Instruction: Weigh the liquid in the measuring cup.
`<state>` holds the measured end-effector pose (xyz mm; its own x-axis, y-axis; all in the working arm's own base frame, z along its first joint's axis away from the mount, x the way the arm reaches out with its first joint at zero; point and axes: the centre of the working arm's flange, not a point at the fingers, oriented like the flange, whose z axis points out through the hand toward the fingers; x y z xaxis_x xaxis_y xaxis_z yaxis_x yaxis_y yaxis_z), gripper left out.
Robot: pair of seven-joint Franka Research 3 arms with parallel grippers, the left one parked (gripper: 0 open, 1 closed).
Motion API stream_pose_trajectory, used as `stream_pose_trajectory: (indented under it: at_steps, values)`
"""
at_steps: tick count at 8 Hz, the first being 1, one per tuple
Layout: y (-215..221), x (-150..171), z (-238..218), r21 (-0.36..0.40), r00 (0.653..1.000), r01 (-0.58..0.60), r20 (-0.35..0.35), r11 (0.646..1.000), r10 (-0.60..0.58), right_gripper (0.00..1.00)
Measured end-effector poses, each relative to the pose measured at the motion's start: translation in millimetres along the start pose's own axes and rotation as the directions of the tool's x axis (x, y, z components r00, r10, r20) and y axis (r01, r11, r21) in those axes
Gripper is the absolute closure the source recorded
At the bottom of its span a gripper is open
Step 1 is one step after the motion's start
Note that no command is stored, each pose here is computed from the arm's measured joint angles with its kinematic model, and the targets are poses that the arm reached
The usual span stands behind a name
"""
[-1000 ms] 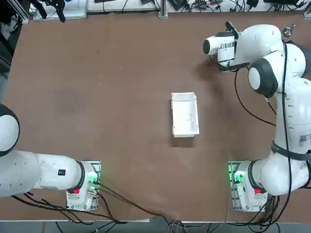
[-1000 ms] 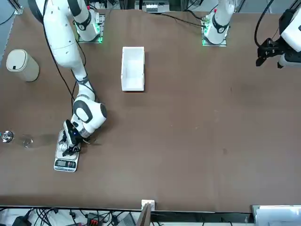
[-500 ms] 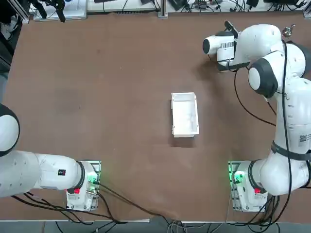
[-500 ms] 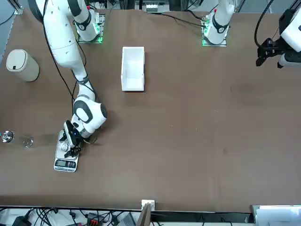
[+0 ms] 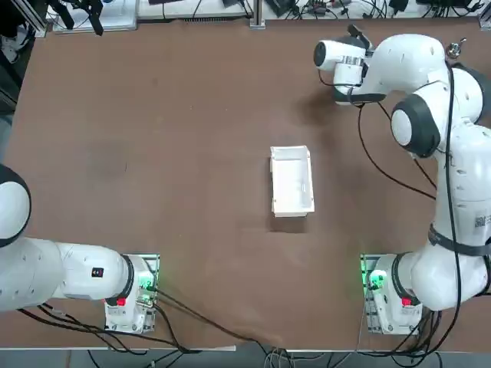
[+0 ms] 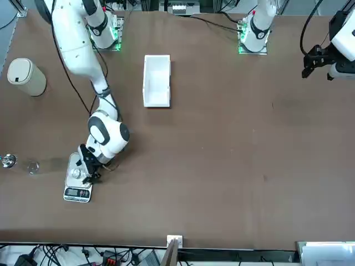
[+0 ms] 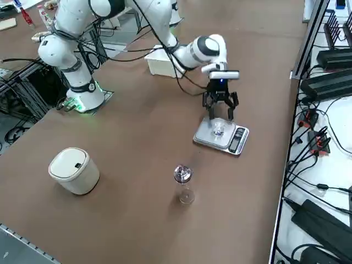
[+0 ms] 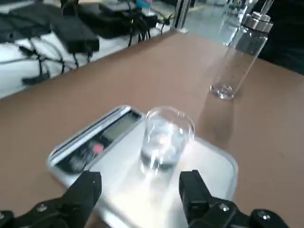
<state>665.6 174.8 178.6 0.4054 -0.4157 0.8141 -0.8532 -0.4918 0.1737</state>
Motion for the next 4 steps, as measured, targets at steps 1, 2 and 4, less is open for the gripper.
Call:
stream_pose_trajectory:
  at_steps: [1,2,4]
  values:
    - [-2.3,4.2,-30.2,-0.011,0.998,0.044,0.042,0.999,-0.044,0.0]
    - [-1.1,17.4,-59.7,-0.022,0.99,0.109,0.092,0.994,-0.107,0.0]
    - [11.1,68.1,-107.3,0.012,0.943,0.255,0.216,0.967,-0.251,0.0]
